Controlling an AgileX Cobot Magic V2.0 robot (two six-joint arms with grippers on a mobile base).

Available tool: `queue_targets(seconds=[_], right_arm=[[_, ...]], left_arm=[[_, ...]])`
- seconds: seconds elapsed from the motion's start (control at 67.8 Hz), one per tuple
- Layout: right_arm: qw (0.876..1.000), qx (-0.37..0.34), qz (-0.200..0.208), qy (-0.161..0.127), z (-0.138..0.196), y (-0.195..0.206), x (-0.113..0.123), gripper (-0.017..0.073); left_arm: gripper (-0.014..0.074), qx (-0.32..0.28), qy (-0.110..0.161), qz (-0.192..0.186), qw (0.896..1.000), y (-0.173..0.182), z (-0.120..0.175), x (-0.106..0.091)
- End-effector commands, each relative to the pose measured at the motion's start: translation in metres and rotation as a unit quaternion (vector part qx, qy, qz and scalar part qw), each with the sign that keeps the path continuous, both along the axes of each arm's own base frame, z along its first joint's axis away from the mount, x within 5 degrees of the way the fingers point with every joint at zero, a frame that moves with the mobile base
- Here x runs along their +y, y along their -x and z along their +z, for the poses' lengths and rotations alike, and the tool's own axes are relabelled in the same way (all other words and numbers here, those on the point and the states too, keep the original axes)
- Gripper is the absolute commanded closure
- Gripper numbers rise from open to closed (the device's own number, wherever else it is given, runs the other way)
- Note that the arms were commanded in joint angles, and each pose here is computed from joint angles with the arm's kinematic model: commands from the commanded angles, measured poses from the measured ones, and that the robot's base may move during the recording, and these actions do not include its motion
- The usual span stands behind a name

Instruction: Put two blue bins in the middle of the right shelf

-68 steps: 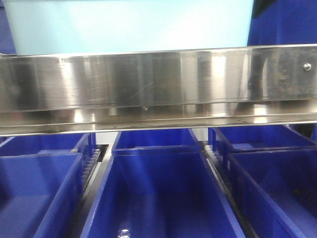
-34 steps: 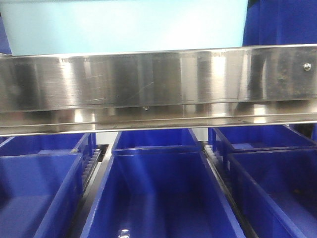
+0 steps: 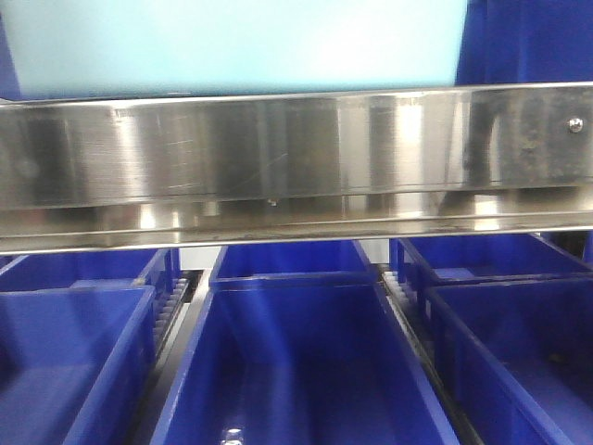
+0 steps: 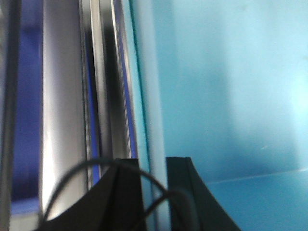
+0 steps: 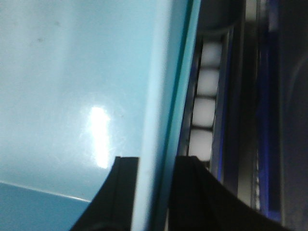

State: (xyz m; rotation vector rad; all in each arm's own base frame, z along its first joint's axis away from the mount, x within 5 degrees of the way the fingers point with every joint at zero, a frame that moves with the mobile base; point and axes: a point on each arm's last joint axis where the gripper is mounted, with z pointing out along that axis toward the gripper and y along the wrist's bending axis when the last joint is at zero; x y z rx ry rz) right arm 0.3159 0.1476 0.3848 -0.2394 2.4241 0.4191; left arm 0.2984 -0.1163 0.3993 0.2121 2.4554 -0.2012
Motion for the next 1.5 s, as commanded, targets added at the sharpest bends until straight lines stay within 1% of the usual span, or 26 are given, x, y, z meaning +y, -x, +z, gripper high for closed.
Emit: queue_targets(seconds=[0.0,0.074,0.177,0.221,0.325,0.413,0.9,1.21,1.49], right_arm=[[0.995,-0.102,-0.001,-0.013,0.036,0.008,-0.007,0.0712],[0.991,-0.134,-0.004,-0.012,0.051,0.012,-0.011,0.0712],[0.984,-0.18,-0.008,-0.018,0.077,0.018,-0.016,0.0712],[0.979,-0.202,-0.01,-0.023,0.091,0.021,-0.018,0.0712],[0.971,-0.235,-0.012,-0.039,0.113,0.026,-0.02,0.0712],[0.967,-0.249,-0.013,-0.045,0.123,0.029,-0.021,0.0712],[0.969,-0.244,-0.012,-0.042,0.123,0.029,-0.021,0.0712],[0.968,-0.247,-0.013,-0.044,0.123,0.029,-0.021,0.0712],[0.968,-0.247,-0.013,-0.044,0.123,0.029,-0.021,0.0712]], left_arm=[[0.0704,-0.08,0.034,-0.005,0.996,0.01,0.043,0.003],[0.0704,-0.107,0.047,-0.006,0.993,0.014,0.061,0.004],[0.0704,-0.136,0.066,-0.008,0.988,0.019,0.081,0.005],[0.0704,-0.147,0.081,-0.011,0.986,0.022,0.091,0.005],[0.0704,-0.158,0.092,-0.014,0.983,0.025,0.1,0.005],[0.0704,-0.161,0.096,-0.015,0.982,0.026,0.103,0.005],[0.0704,-0.168,0.096,-0.014,0.981,0.026,0.104,0.005],[0.0704,-0.201,0.109,-0.014,0.973,0.023,0.11,0.004],[0.0704,-0.214,0.114,-0.015,0.97,0.022,0.112,0.003]])
